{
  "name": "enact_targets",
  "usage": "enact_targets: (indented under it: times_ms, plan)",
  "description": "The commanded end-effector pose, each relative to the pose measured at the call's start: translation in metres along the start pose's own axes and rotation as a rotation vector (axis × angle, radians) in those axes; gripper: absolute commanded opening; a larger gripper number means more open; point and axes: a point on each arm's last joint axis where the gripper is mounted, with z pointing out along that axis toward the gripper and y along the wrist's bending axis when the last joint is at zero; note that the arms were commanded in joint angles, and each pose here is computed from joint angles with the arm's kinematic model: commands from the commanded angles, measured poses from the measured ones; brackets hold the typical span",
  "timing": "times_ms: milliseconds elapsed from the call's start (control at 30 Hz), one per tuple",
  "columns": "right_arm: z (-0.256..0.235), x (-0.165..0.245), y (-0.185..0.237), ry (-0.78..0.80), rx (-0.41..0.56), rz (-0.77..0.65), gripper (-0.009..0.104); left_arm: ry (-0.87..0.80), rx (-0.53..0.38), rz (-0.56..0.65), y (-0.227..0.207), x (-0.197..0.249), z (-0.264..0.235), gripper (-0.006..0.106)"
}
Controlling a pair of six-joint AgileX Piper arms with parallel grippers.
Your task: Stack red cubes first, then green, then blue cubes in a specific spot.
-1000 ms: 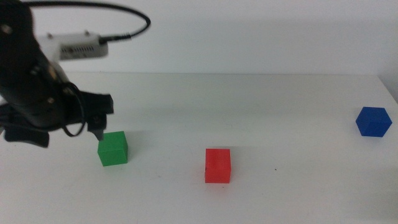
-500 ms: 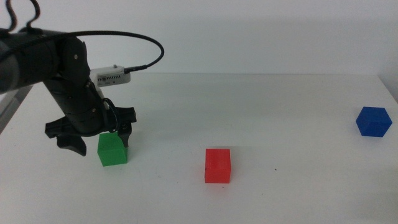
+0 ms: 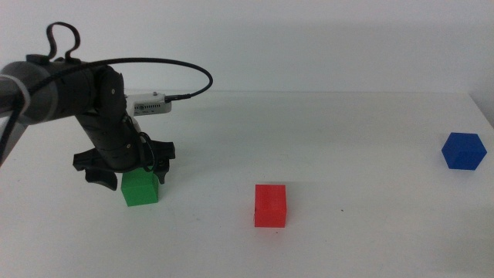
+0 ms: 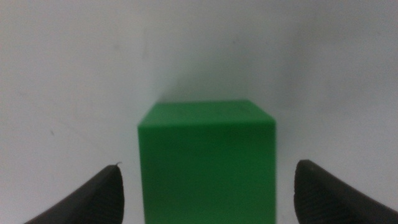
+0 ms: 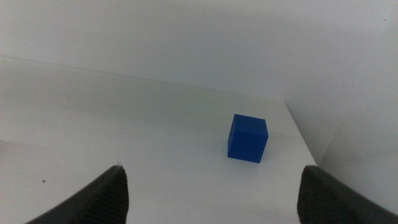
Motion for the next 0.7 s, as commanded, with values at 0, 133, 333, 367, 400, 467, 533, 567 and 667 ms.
enact_targets:
  times_ms: [0,133,333,367,400,467,533,567,667]
  plan:
    - [0.000,0.000,0.000,-0.010,0.002,-0.008,0.091,-0.040,-0.008,0.023,0.001,-0.006,0.001,0.094]
    - [0.000,0.000,0.000,-0.010,0.002,-0.008,0.091,-0.065,-0.011,0.062,0.001,-0.009,0.008,0.092]
    - [0.000,0.000,0.000,-0.010,0.002,-0.008,0.091,-0.040,0.021,-0.001,0.005,-0.010,0.011,0.055]
    - [0.000,0.000,0.000,-0.010,0.002,-0.008,0.091,-0.025,0.028,-0.017,0.006,-0.009,0.011,0.045]
    - [0.000,0.000,0.000,-0.010,0.002,-0.008,0.091,-0.006,0.038,-0.033,0.005,-0.008,0.011,0.033]
    - [0.000,0.000,0.000,-0.010,0.002,-0.008,0.091,0.000,0.071,-0.058,0.002,-0.005,0.001,0.012]
    - [0.000,0.000,0.000,-0.010,0.002,-0.008,0.091,-0.034,0.108,-0.041,-0.012,-0.002,-0.026,-0.002]
    - [0.000,0.000,0.000,-0.010,0.002,-0.008,0.091,-0.056,0.114,-0.008,-0.022,0.001,-0.040,-0.002]
    - [0.000,0.000,0.000,-0.010,0.002,-0.008,0.091,-0.100,0.094,0.060,-0.061,0.005,-0.089,-0.002]
